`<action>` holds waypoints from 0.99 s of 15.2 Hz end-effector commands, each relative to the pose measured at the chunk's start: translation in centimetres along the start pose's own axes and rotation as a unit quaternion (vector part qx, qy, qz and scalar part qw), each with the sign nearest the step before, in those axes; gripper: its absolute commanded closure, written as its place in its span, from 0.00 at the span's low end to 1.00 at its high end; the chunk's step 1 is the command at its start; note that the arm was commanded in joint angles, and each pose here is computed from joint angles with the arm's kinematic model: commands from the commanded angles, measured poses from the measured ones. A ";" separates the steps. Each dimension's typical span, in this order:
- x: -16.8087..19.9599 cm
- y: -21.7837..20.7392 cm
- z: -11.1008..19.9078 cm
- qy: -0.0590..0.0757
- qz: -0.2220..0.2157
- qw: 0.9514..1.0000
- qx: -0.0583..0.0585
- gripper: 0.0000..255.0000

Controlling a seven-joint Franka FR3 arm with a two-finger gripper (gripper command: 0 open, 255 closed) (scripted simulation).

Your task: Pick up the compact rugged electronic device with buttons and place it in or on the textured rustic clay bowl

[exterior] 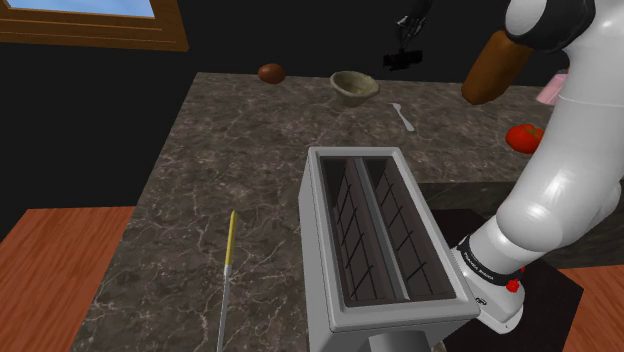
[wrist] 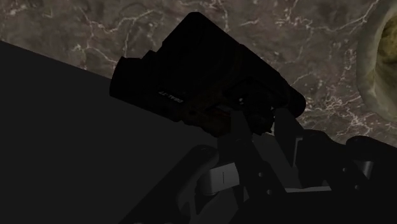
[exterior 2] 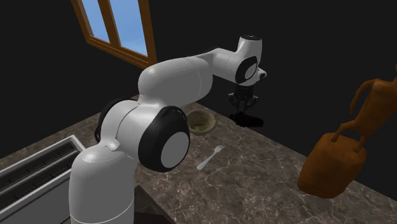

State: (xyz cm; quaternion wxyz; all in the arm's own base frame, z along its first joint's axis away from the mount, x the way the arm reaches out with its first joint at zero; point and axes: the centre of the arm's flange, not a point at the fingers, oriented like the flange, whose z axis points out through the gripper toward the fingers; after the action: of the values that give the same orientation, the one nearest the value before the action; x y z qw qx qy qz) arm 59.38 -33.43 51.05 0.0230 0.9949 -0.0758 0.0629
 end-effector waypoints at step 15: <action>0.2 -4.9 -7.2 0.000 0.000 1.000 0.000 1.00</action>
State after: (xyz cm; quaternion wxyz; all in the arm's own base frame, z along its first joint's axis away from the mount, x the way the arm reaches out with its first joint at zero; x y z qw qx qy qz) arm 59.71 -29.50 57.65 0.0228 0.9949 -0.0754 0.0628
